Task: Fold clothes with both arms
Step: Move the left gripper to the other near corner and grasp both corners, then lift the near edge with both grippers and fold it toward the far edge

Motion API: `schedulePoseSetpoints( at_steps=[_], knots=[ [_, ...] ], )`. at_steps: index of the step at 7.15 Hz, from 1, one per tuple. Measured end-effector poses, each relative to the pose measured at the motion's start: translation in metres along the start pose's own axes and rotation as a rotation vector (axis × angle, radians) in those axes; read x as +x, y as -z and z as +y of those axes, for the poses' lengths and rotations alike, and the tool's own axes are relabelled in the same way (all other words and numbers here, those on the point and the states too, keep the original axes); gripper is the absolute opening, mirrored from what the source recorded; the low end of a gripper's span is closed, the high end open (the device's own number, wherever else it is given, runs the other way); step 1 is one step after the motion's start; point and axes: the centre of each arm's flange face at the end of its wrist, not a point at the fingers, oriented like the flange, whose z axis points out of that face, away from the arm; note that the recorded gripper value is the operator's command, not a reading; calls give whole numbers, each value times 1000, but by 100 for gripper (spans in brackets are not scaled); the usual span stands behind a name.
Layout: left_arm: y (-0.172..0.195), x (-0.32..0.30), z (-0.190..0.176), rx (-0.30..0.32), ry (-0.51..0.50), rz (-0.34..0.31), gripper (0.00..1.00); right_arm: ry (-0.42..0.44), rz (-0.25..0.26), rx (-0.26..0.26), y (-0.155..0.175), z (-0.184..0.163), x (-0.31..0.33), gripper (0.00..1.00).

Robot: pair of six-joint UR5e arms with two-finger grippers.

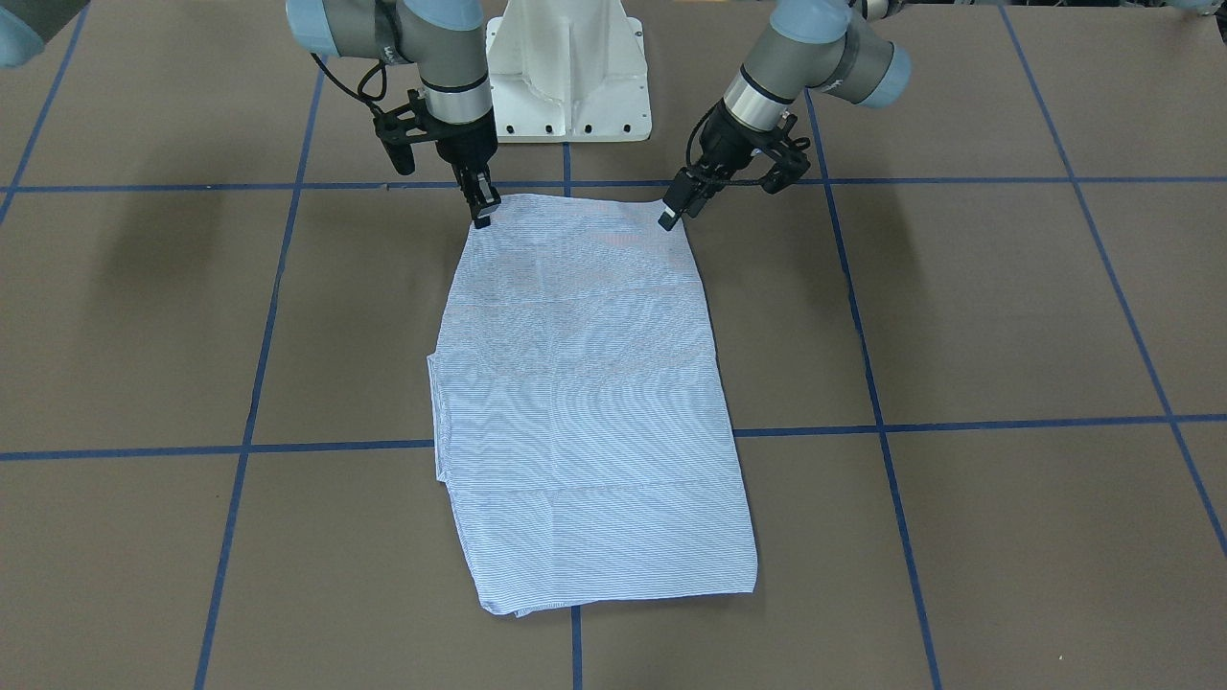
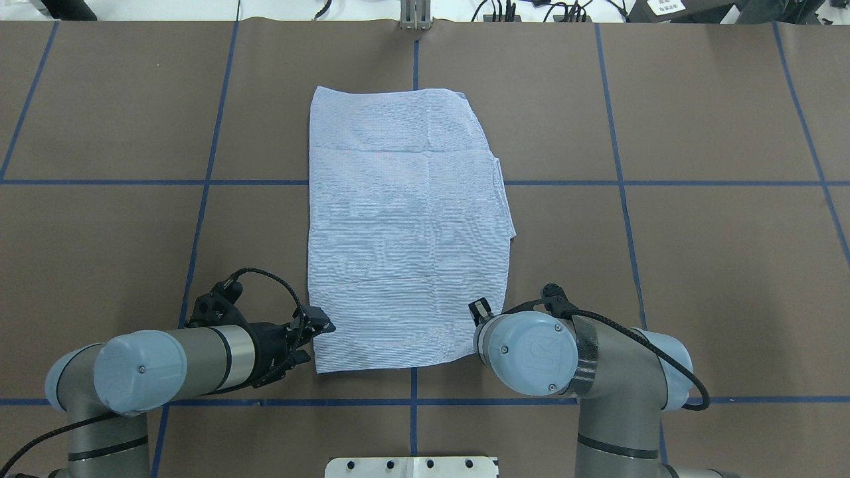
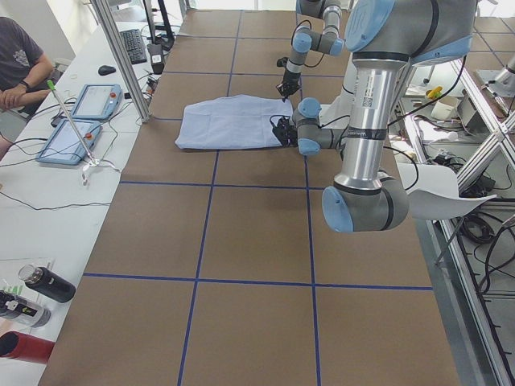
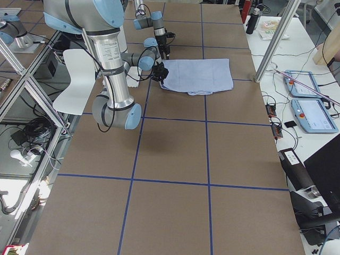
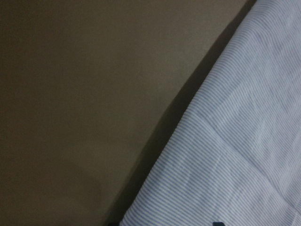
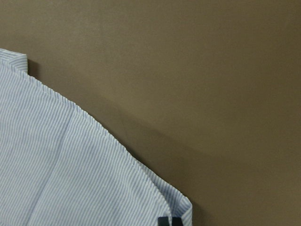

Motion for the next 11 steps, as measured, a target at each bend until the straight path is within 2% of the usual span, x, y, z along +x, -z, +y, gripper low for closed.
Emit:
schedulePoseSetpoints(
  at_steps=[1,2,3,4,8,9,11],
  knots=[
    [-4,-8,9,-10,4,-14,63,0,0,0,0,0,0,0],
    [-7,-13,16,-15,10,-22,50,0,-1,0,0,-1,0,0],
    [-8,-17,20,-12,12,-22,17,-1,-1,0,0,-1,0,0],
    [-9,-18,21,-4,12,-18,0,0,0,0,0,-1,0,0],
    [6,-8,26,-14,17,13,0,-1,-1,1,3,-1,0,0],
    [30,-2,28,-36,19,40,0,-4,-10,-8,17,-2,-1,0],
    [107,13,35,-104,29,99,0,-11,-14,-20,77,-4,1,0]
  ],
)
